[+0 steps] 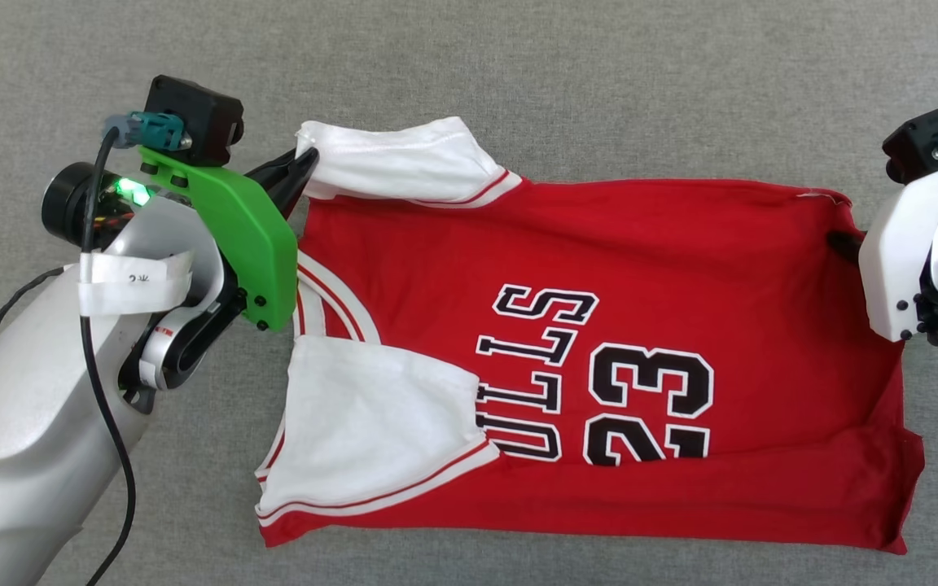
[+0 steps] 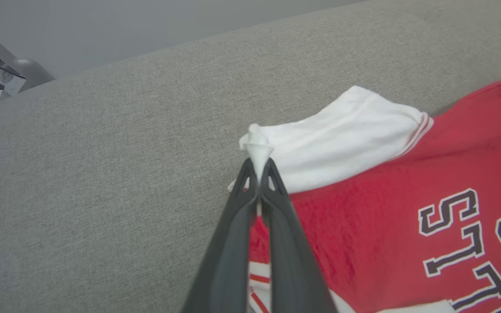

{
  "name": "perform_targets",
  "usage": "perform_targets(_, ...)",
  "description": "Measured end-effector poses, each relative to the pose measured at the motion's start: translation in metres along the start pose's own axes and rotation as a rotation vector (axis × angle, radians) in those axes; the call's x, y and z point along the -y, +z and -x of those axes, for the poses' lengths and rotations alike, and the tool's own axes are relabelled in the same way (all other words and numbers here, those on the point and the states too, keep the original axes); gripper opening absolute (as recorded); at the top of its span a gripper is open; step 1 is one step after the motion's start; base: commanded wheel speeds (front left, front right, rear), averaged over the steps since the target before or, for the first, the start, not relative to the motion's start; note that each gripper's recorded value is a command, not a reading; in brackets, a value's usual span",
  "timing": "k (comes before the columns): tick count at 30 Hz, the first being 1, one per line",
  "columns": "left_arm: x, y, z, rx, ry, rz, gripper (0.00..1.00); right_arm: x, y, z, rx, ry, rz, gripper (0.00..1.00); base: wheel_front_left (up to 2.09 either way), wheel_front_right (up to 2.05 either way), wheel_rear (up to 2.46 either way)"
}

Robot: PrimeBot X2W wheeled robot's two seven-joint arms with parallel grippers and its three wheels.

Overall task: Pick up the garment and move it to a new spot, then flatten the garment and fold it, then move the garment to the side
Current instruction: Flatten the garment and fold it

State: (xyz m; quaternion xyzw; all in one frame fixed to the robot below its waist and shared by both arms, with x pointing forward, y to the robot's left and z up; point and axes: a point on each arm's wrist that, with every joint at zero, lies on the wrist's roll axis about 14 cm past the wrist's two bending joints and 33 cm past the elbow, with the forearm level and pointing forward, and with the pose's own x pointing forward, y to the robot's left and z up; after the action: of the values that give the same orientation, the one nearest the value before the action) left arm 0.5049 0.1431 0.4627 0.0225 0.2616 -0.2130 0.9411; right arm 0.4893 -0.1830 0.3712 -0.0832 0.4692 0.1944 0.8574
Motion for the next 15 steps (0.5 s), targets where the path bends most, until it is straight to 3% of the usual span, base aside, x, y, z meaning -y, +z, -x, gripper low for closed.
perform_targets(15,0.013,0.006,0.034,0.069,0.006,0.031,0.0,0.001,0.022,0.04,0.319,-0.018,-0.114,0.0,0.0,0.0,0.0)
